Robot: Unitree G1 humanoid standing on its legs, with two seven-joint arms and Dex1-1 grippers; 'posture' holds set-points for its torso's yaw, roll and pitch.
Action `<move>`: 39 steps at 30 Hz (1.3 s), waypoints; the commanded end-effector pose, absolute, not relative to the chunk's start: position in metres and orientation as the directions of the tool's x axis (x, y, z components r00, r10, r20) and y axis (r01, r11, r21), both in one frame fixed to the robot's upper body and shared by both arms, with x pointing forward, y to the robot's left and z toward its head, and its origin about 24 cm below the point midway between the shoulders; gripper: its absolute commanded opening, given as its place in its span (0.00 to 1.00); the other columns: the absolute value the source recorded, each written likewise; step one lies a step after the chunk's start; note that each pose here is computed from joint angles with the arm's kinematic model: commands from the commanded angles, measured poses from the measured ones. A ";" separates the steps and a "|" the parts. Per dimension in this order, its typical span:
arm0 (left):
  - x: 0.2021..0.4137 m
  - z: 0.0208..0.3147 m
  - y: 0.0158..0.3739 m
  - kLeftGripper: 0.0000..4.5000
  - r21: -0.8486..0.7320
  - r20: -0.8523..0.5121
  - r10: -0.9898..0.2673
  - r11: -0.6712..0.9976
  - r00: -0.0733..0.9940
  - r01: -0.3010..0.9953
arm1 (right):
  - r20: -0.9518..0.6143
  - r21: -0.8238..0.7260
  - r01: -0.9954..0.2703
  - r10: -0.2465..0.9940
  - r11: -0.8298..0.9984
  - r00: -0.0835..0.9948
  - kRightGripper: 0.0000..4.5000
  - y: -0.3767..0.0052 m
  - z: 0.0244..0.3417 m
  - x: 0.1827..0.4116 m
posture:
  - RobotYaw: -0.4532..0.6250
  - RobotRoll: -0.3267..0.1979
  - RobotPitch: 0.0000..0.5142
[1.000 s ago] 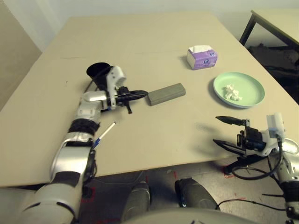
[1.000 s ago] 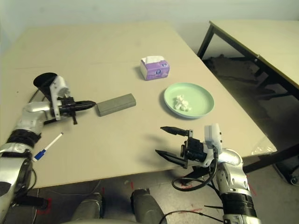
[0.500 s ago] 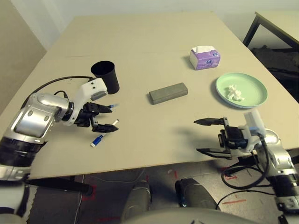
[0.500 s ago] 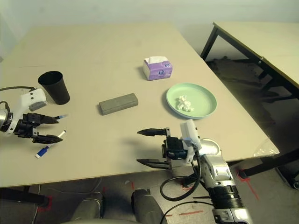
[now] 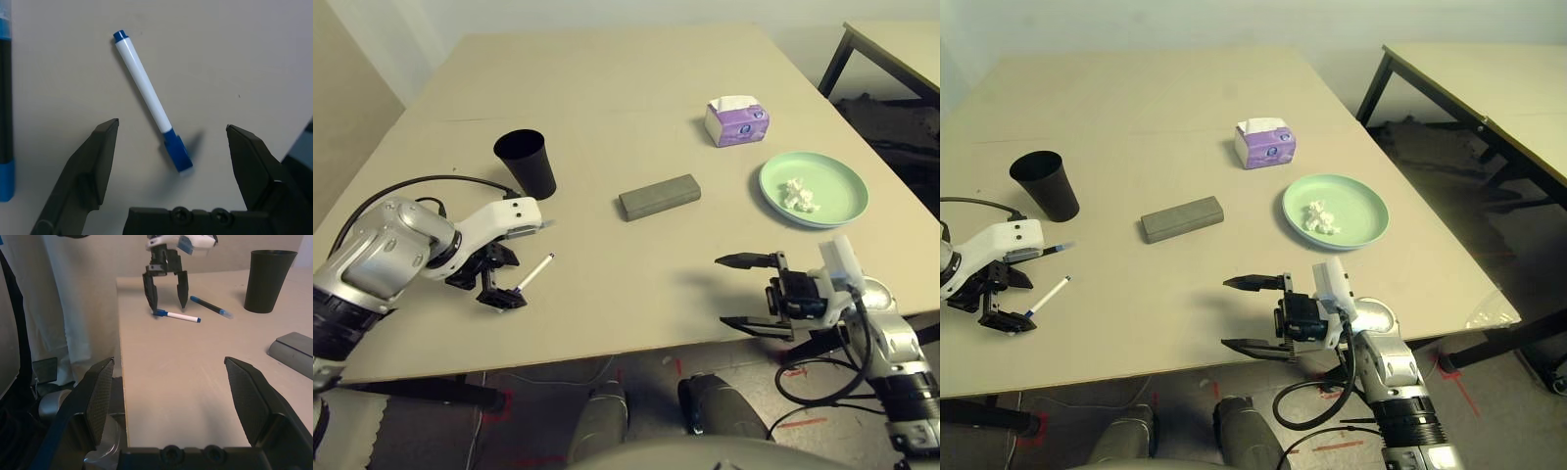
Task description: Organize and tidy the items on the table.
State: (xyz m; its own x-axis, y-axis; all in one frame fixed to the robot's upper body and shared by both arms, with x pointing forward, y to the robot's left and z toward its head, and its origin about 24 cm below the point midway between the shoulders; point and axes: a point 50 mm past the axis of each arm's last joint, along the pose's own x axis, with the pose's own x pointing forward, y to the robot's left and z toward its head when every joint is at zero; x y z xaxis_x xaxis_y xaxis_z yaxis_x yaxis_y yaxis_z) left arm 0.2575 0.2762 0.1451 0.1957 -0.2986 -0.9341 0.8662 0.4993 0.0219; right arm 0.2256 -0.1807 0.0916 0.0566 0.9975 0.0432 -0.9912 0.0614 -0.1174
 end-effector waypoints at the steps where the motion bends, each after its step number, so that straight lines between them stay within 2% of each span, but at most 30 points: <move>1: 0.262 0.139 0.276 0.78 0.023 -0.924 -0.310 0.539 0.223 0.842 | 0.029 -0.117 -0.992 0.999 0.039 0.036 1.00 -0.177 0.094 0.224 | 0.31 0.62 0.14; 5: 0.265 0.134 0.273 0.48 0.024 -0.911 -0.331 0.558 0.248 0.830 | 0.026 -0.115 -0.993 0.999 0.032 0.029 1.00 -0.175 0.094 0.224 | 0.31 0.62 0.15; 10: 0.268 0.132 0.272 0.05 0.032 -0.897 -0.347 0.567 0.274 0.823 | 0.026 -0.111 -0.993 0.999 0.030 0.027 1.00 -0.174 0.094 0.224 | 0.31 0.62 0.15; 11: 0.268 0.132 0.272 0.00 0.033 -0.897 -0.347 0.567 0.275 0.823 | 0.025 -0.110 -0.993 0.999 0.030 0.027 1.00 -0.174 0.094 0.224 | 0.31 0.62 0.15; 19: 0.266 0.143 0.276 0.00 0.032 -0.886 -0.366 0.564 0.284 0.825 | 0.025 -0.105 -0.994 0.999 0.033 0.031 1.00 -0.173 0.095 0.226 | 0.32 0.62 0.15; 26: 0.257 0.175 0.289 0.00 0.026 -0.842 -0.421 0.594 0.339 0.804 | 0.066 -0.105 -0.993 0.997 0.056 0.049 1.00 -0.168 0.107 0.234 | 0.34 0.62 0.16; 32: 0.247 0.199 0.298 0.00 0.081 -0.854 -0.376 0.587 0.359 0.806 | 0.057 -0.105 -0.994 0.998 0.015 0.009 1.00 -0.162 0.106 0.237 | 0.37 0.62 0.16; 36: 0.250 0.221 0.297 0.00 0.135 -0.797 -0.405 0.605 0.449 0.784 | 0.066 -0.101 -0.995 0.998 0.016 0.010 1.00 -0.160 0.105 0.239 | 0.37 0.62 0.16; 39: 0.252 0.223 0.299 0.00 0.107 -0.712 -0.474 0.657 0.519 0.747 | 0.084 -0.098 -0.995 0.996 0.034 0.026 1.00 -0.160 0.106 0.241 | 0.37 0.62 0.17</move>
